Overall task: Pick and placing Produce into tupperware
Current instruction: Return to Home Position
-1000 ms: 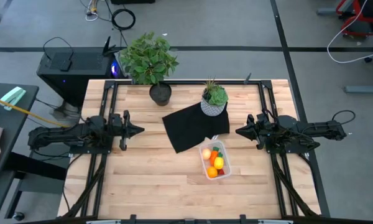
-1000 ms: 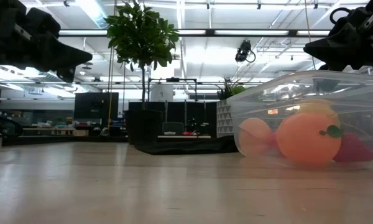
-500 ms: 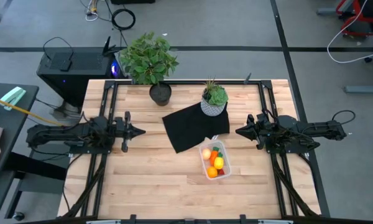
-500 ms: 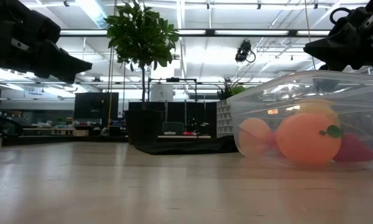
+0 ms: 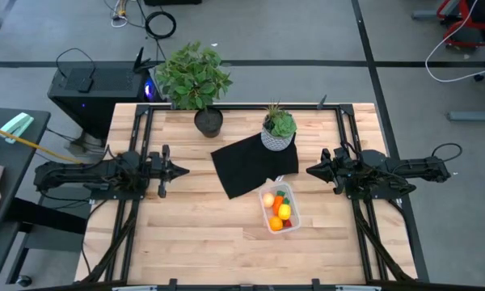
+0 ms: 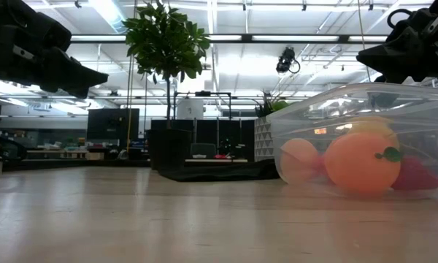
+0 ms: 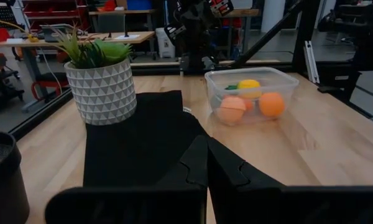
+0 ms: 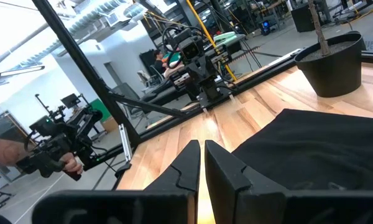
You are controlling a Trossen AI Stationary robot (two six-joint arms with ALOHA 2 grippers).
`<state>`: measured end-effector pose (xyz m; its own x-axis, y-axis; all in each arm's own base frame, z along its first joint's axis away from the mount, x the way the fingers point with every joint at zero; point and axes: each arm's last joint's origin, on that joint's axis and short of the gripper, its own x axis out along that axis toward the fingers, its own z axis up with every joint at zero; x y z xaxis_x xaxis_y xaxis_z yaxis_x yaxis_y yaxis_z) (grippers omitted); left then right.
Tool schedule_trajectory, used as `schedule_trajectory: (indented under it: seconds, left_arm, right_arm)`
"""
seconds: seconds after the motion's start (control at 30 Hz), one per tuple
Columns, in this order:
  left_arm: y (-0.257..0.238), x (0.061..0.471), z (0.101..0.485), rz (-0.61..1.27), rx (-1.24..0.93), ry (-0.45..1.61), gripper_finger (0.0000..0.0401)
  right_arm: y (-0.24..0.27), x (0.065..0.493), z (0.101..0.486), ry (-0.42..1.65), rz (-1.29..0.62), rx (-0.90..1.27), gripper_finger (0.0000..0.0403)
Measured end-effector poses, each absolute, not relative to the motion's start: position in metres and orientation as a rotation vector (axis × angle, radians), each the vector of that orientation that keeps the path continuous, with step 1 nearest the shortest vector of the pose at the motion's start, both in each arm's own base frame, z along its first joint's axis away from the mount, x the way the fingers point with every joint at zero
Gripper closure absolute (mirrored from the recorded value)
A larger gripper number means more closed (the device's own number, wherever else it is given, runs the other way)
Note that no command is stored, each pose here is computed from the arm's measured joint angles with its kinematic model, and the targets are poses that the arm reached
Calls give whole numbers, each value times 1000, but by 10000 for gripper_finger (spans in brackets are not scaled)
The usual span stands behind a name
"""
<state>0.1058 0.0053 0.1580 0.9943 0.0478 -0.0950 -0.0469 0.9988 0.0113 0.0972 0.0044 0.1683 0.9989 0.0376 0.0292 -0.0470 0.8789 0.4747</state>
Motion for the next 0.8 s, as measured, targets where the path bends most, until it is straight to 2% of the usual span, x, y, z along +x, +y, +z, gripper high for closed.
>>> schedule_trajectory:
  seconds: [0.7,0.8]
  left_arm:
    - [6,106,158,64,-43,95,395]
    - [6,106,158,66,-43,96,396]
  right_arm:
    - [4,97,168,-19,44,495,373]
    - [4,97,168,-21,43,424,373]
